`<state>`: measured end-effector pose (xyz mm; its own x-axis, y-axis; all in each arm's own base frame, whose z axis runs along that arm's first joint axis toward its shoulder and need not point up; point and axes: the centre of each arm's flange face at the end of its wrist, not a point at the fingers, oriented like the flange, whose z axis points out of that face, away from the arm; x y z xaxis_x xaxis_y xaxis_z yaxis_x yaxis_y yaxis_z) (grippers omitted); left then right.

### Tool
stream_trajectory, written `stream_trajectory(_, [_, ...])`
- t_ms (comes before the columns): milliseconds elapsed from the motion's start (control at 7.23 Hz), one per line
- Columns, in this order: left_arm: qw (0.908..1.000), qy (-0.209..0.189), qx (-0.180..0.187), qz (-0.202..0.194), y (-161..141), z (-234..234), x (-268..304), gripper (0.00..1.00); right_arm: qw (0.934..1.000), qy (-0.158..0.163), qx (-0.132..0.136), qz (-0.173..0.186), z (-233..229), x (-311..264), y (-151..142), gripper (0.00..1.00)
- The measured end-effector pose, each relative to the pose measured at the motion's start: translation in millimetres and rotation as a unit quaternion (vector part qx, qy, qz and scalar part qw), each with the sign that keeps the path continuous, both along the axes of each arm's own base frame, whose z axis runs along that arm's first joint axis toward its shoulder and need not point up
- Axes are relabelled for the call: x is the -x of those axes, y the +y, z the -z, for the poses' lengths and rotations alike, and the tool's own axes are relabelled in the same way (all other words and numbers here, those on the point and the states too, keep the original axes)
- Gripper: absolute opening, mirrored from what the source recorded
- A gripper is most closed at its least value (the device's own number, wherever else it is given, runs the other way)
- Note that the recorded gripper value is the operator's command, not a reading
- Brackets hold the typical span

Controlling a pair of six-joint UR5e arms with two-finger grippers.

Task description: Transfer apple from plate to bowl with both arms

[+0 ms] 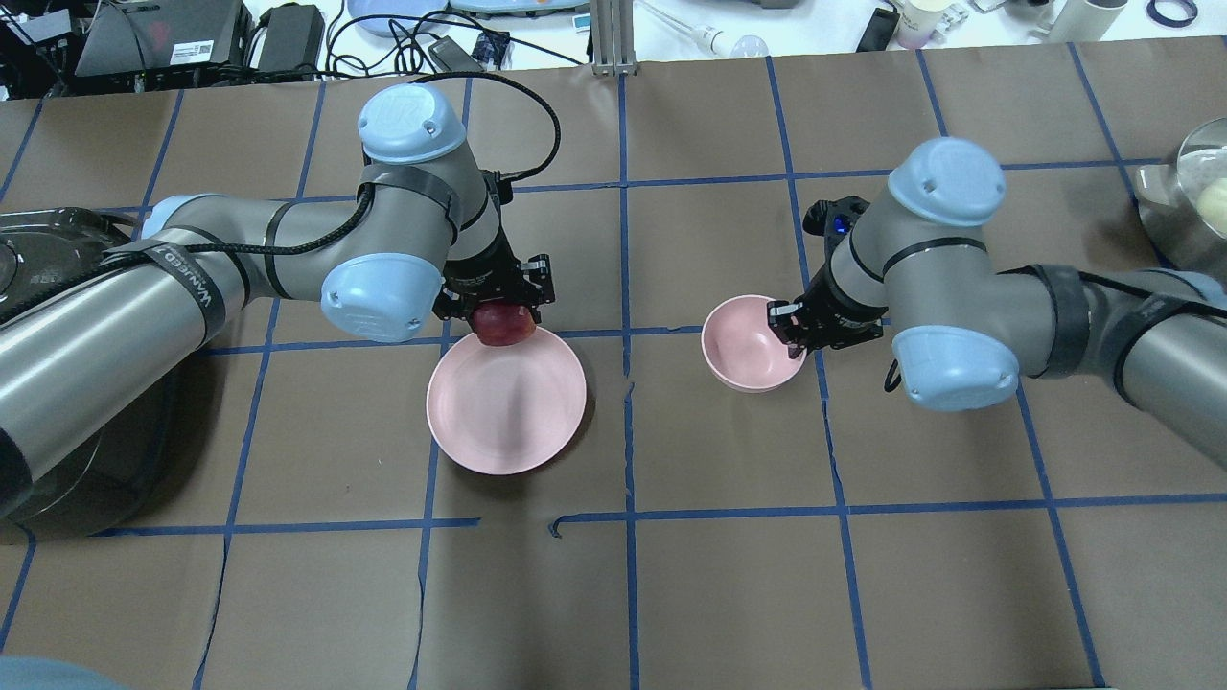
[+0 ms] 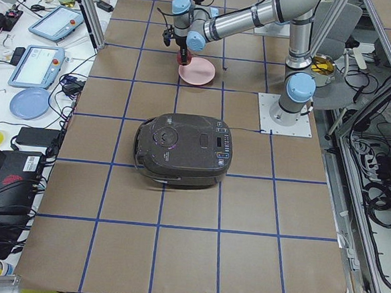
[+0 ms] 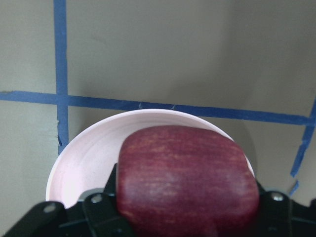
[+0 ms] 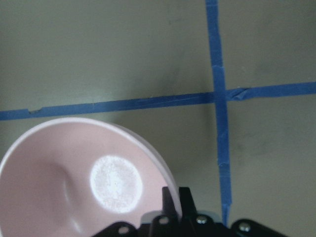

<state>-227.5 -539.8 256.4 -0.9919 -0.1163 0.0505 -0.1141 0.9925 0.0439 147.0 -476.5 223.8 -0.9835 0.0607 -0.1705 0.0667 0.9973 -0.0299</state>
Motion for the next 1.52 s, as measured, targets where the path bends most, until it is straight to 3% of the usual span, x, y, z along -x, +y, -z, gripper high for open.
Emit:
stream_trajectory(138, [1.0000, 0.000, 0.003, -0.001, 0, -4, -2, 0.00, 1.0000, -0.002, 0.006, -0.005, 12, -5, 11, 0.06])
stream_trajectory(277, [1.0000, 0.000, 0.004, -0.001, 1, -5, -2, 0.00, 0.9999, -0.004, 0.007, -0.008, 18, -8, 18, 0.99])
stream_trajectory(553, [0.9999, 0.012, -0.002, 0.000, 4, -2, 8, 0.00, 0.9999, -0.008, 0.006, -0.011, 22, -10, 22, 1.00])
stream_trajectory(830, [0.9994, 0.033, 0.000, 0.009, 15, -7, 42, 0.00, 0.9997, -0.001, 0.022, -0.007, 4, -7, 9, 1.00])
stream_trajectory(968, [0.9992, 0.036, 0.006, 0.014, 21, -14, 65, 0.00, 0.9994, 0.013, 0.031, -0.003, -21, -2, -8, 1.00])
stream_trajectory(1245, [0.9984, 0.047, 0.016, 0.024, 34, -27, 111, 0.00, 0.9982, 0.055, 0.023, 0.009, -85, 20, -41, 1.00])
stream_trajectory(1521, [0.9971, 0.074, 0.016, 0.011, 55, -34, 156, 0.00, 0.9950, 0.093, 0.009, 0.034, -144, 69, -55, 1.00])
